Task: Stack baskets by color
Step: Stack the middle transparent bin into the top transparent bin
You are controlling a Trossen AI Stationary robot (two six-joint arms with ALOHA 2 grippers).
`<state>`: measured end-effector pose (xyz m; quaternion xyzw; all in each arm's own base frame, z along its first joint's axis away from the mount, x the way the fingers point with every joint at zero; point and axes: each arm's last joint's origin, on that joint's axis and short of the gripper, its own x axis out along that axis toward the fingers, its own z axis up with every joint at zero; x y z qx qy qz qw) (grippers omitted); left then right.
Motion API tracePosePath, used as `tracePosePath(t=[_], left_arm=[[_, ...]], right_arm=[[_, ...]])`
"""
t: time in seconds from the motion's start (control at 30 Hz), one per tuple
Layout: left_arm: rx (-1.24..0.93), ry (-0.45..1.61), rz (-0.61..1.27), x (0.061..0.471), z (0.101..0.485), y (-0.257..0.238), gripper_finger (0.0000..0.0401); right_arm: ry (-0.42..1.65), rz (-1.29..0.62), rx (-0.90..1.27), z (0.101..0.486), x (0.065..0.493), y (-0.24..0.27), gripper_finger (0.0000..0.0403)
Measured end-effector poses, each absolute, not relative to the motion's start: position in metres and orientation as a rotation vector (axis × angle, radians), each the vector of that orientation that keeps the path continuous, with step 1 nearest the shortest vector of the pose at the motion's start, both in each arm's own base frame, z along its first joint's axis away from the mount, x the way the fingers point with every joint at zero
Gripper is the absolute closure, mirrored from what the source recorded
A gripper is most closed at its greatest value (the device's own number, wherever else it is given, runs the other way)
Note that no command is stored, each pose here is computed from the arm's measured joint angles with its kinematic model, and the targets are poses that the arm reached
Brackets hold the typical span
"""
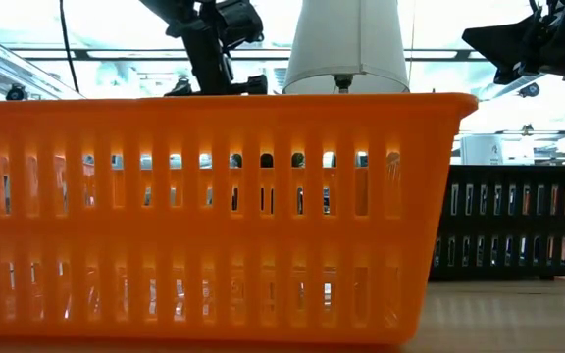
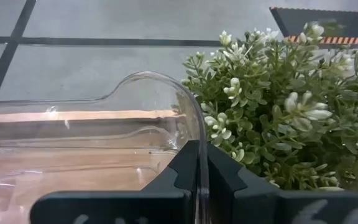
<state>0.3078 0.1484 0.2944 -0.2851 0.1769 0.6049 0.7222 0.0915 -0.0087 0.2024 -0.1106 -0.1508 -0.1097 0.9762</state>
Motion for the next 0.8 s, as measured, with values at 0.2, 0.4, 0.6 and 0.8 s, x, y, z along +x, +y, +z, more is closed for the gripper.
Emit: tracePosePath(t=[0.2,0.4,0.6,0.8], left_arm=[[-0.632,0.378,1.339,0.3066,0.2859,0.1489,0.0401],[-0.63,0.378,1.34,0.3064,0.2847,0.1495,0.0401],[-0.622,0.385,1.337,0.3066,0.2841,0.1496,0.0384],[-0.605,0.399,1.331,0.3067,0.2839,0.1497,0.031]], right_arm=[[-0.304,-0.221,-0.222,0.2024,0.0915,-0.0087,0.0394],[-0.304,-0.221,-0.222,0.2023,0.0915,-0.0087,0.0394],[-0.304,-0.221,-0.221,0.2023,0.0915,-0.0087,0.0394],[-0.304,-0.221,-0.221,0.2023,0.0915,-0.0087,0.0394]])
